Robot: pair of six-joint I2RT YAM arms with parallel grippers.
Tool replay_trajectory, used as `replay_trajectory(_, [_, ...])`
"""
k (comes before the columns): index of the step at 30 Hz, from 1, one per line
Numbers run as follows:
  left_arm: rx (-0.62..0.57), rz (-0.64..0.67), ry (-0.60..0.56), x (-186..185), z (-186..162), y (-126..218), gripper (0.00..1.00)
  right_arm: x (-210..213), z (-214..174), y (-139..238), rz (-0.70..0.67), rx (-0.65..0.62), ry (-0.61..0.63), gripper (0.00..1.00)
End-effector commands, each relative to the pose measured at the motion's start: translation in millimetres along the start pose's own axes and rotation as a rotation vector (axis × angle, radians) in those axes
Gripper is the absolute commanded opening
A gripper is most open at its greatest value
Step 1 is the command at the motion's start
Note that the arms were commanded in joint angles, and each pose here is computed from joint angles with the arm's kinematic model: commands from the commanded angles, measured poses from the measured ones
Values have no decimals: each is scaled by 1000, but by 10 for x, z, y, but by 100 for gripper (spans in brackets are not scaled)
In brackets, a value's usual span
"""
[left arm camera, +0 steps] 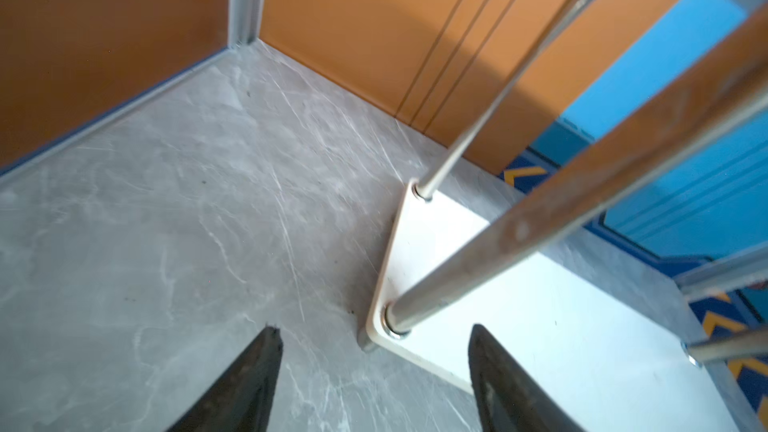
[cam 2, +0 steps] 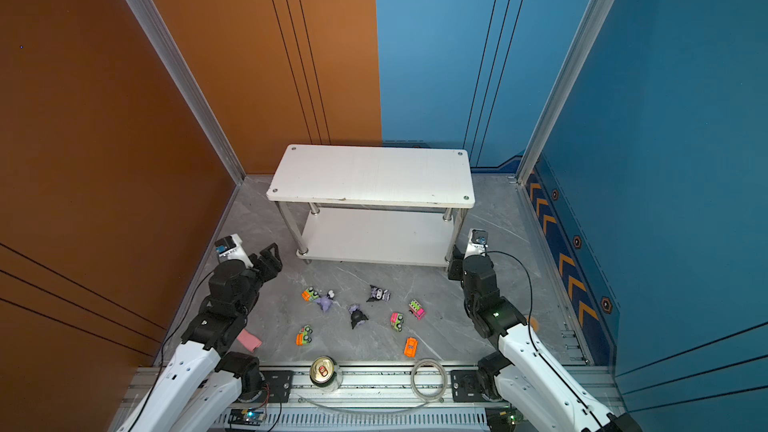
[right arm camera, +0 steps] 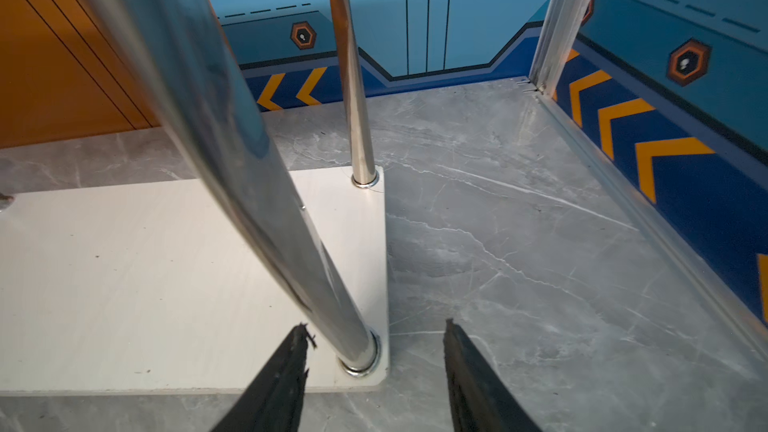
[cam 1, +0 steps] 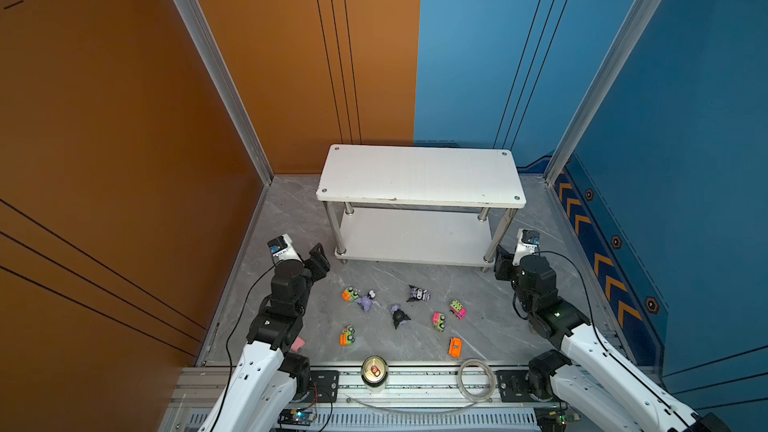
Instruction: Place and organize the plastic toys onto the shelf
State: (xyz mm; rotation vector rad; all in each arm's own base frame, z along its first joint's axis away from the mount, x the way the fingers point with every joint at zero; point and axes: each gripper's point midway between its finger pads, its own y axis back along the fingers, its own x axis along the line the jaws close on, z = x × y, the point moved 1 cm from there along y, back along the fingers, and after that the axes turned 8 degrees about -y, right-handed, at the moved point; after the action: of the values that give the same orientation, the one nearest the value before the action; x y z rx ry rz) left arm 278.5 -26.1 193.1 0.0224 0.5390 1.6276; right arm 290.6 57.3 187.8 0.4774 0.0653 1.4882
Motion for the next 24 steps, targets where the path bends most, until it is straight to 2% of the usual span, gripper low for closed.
replay_trajectory(1, [18,-107,-87,-304,-1,-51,72,121,72,-77,46,-9,19,50])
replay_trajectory(4, [15,-129,-131,-466,45,-143,69,196,140,-187,58,1,33,46])
replay_trajectory(10, [74,-149,-182,-730,72,-503,57,262,272,-473,86,29,8,38])
replay_trajectory(17, [149,-157,-263,-1022,121,-1002,48,361,430,-785,111,36,9,38])
replay_trajectory(24, [125,-172,-281,-1192,322,-1286,48,415,500,-1081,97,63,17,40])
